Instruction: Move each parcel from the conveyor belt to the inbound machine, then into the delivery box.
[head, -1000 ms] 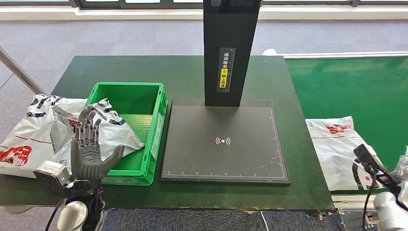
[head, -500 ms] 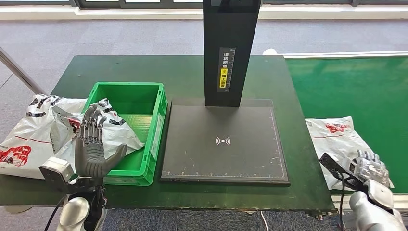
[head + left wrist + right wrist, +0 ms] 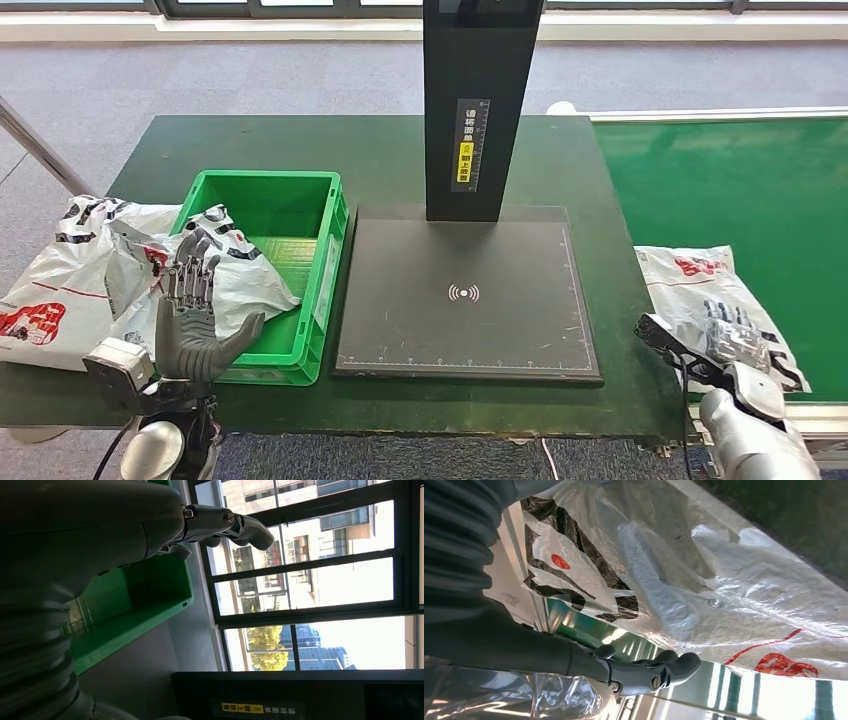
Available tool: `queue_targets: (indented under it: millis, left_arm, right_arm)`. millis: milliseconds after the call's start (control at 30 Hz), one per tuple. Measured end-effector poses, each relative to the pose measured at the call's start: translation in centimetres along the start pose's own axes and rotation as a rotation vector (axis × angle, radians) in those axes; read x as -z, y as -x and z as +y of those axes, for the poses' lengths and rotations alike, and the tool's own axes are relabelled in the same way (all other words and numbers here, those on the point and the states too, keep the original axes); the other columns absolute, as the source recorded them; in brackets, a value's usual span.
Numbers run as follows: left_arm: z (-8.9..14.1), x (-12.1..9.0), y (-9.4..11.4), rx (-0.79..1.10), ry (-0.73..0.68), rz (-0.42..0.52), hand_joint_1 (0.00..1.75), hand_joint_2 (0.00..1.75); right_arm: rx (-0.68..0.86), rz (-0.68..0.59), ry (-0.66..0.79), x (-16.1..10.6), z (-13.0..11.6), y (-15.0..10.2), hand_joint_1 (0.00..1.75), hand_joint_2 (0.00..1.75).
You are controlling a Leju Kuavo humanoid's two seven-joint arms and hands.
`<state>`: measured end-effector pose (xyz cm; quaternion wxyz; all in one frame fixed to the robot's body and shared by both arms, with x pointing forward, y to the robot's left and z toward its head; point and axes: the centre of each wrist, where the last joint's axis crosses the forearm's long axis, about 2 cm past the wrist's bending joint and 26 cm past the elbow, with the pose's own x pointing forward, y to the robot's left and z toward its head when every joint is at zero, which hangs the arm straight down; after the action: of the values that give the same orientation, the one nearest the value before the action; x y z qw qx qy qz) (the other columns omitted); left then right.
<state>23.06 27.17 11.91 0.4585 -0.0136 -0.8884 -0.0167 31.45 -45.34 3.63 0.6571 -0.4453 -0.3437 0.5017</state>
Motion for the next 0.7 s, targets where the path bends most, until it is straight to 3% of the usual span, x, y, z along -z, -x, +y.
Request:
queue_targets:
  millis: [100,133,367,700]
  left_arm:
    - [-0.1,-0.2,-0.1,0.000,0.003,-0.001,0.00,1.75]
    - [-0.1,-0.2,-0.1,0.000,0.005,-0.001,0.00,1.75]
    - [-0.2,-0.7,-0.6,0.006,0.014,-0.004,0.00,1.75]
    - [-0.3,-0.6,-0.8,0.020,0.030,0.009,0.00,1.75]
  right_arm:
    - [-0.024,-0.020,-0.010,0.2,-0.2,-0.7,1.54,1.75]
    - [-0.034,-0.025,-0.021,0.3,-0.2,-1.0,1.75,1.75]
    - [-0.077,-0.054,-0.137,1.1,-1.4,-2.2,1.75,1.75]
    - [-0.057,-0.030,-0.168,1.5,-2.1,-2.5,1.75,1.75]
